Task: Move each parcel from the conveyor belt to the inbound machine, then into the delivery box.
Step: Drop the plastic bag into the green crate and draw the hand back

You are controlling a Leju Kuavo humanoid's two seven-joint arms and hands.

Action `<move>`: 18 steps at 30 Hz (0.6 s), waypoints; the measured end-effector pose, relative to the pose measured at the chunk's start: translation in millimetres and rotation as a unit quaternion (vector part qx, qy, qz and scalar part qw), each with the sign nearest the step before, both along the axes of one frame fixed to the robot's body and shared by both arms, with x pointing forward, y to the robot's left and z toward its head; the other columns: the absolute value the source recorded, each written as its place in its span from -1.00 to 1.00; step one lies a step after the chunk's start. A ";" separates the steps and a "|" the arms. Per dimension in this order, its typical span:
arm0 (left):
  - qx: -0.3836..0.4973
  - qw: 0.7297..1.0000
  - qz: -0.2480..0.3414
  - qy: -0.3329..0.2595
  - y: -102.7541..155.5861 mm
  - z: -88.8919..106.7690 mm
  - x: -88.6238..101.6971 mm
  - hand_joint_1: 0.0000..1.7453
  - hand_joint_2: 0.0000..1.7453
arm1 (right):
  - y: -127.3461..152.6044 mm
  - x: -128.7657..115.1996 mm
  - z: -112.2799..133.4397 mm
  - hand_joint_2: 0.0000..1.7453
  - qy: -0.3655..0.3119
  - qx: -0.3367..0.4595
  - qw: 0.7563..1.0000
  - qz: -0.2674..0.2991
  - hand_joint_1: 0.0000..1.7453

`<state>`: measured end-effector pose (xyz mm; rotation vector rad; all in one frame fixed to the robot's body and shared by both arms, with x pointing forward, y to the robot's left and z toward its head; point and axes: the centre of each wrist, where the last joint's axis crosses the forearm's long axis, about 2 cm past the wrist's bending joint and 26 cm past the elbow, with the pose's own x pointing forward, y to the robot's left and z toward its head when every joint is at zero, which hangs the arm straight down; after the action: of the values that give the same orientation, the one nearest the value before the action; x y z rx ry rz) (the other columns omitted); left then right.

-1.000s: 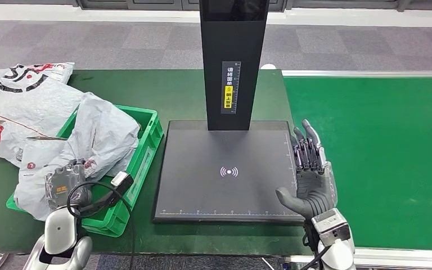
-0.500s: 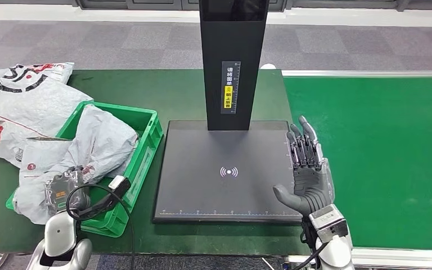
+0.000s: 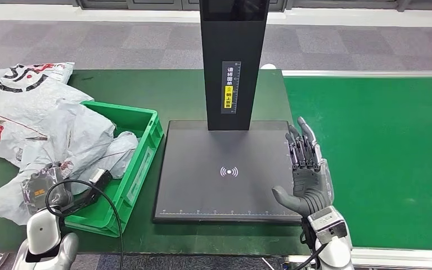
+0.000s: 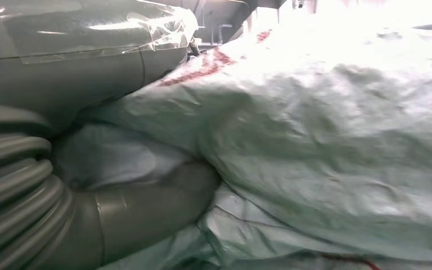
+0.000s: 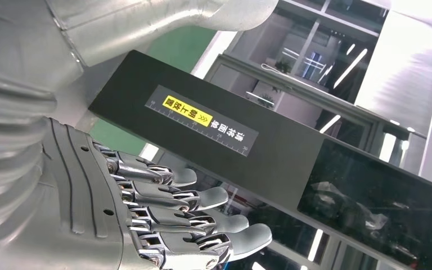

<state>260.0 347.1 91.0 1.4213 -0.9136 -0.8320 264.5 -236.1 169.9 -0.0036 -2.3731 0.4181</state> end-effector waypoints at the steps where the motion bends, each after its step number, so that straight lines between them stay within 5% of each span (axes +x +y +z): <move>1: 0.000 1.000 0.001 0.000 1.9 0.0 3.4 -0.72 1.00 | 0.0 0.1 0.2 1.00 0.000 0.000 1.000 0.000 -1.00; 9: -0.006 1.000 0.005 0.005 5.5 -2.1 19.6 -0.74 1.00 | 0.0 0.5 0.5 1.00 -0.001 -0.001 1.000 0.000 -1.00; 14: -0.007 1.000 0.006 0.009 5.4 -4.5 21.4 -1.00 1.00 | -0.1 0.4 0.5 1.00 -0.001 -0.001 1.000 -0.001 -1.00; 18: -0.009 1.000 0.002 0.011 4.2 -5.8 21.1 -1.00 1.00 | -0.2 0.1 0.1 1.00 -0.002 -0.003 1.000 -0.003 -1.00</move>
<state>281.1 351.3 85.3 1.3949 -0.8987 -0.8324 264.6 -236.3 169.9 -0.0130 -2.3747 0.4220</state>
